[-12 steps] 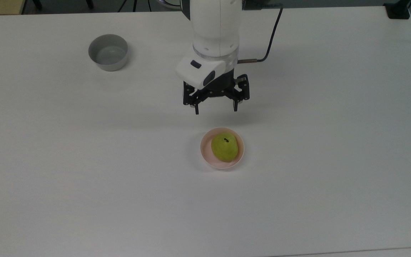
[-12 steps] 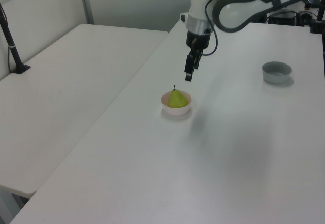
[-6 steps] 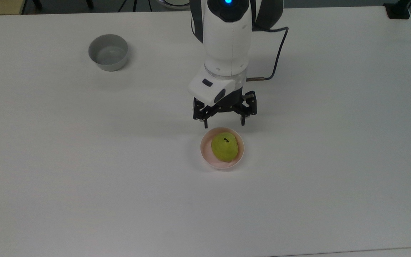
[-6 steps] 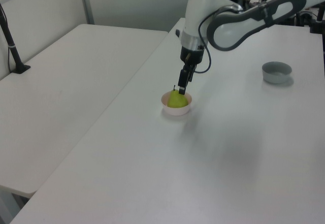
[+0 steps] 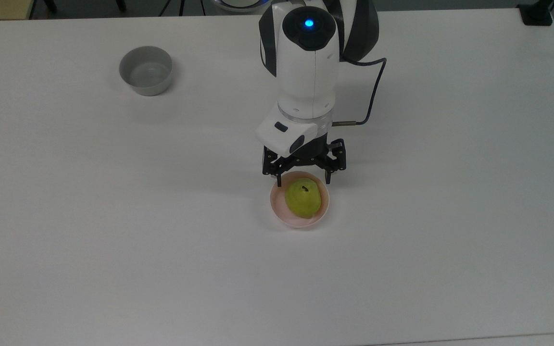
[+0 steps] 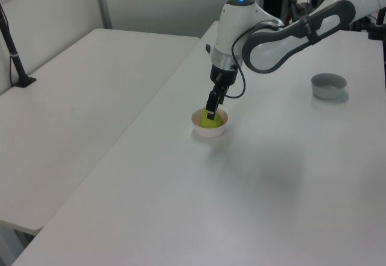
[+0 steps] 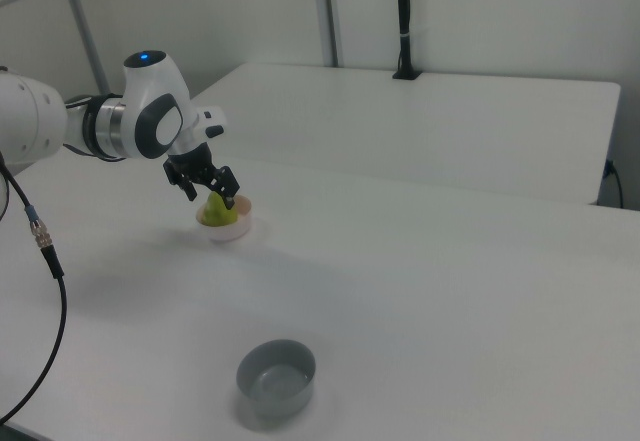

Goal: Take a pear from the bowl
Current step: 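Lower the gripper around the pear and close on it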

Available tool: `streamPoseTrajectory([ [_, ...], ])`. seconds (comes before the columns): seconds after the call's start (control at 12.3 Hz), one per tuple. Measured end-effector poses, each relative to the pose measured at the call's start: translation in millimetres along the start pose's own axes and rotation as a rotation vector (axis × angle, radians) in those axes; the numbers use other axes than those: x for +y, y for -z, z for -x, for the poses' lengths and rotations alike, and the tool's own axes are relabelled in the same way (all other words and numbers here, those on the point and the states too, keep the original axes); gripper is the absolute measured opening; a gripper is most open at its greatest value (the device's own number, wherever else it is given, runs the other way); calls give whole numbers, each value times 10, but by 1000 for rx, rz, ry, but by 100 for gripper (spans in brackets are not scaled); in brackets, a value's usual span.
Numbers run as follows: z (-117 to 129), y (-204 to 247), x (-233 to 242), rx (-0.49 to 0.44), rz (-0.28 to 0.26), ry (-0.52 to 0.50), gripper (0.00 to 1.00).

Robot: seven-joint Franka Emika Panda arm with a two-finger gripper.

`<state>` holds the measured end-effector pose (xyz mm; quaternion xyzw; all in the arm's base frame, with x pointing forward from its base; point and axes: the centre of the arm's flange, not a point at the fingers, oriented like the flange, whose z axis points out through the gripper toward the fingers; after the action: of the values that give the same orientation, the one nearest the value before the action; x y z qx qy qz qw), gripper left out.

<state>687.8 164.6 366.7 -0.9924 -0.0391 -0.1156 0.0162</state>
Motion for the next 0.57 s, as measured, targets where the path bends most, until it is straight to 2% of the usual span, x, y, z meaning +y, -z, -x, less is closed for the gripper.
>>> streamPoseTrajectory([
  [0.33,-15,-116,-3,11,14,14,95],
  [0.49,-42,-194,-10,25,17,17,87],
  [0.57,-50,-212,-9,28,18,18,76],
])
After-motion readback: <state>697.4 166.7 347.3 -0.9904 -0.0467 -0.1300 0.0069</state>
